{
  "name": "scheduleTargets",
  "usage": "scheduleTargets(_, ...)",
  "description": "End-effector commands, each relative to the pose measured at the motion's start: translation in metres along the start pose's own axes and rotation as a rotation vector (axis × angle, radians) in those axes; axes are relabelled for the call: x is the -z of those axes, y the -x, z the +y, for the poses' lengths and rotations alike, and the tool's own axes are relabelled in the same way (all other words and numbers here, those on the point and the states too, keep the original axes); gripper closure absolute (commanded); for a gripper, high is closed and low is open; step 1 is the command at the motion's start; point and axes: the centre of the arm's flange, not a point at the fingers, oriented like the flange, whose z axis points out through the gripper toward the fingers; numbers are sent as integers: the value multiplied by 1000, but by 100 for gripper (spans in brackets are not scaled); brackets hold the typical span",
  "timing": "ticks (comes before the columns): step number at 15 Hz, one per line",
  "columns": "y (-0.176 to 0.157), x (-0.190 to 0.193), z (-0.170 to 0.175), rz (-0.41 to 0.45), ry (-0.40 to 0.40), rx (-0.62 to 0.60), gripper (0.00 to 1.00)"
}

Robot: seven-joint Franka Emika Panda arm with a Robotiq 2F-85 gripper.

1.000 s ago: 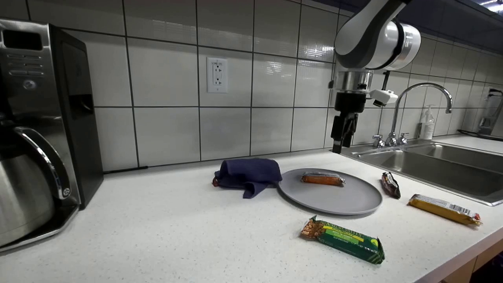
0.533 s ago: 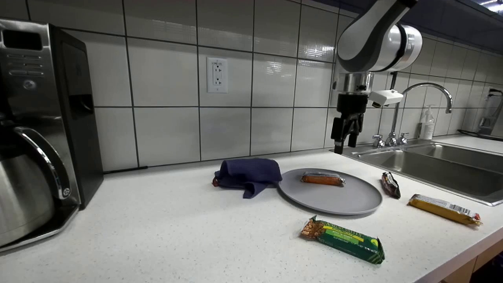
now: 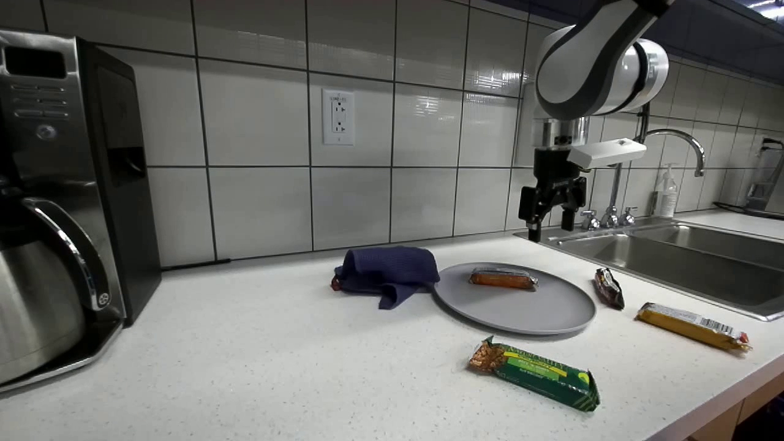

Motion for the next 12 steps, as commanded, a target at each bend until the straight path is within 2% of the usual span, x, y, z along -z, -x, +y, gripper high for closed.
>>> scheduleTargets(1, 22, 7, -4, 15, 47, -129, 0)
scheduleTargets(12, 57, 6, 1, 10, 109, -322, 0)
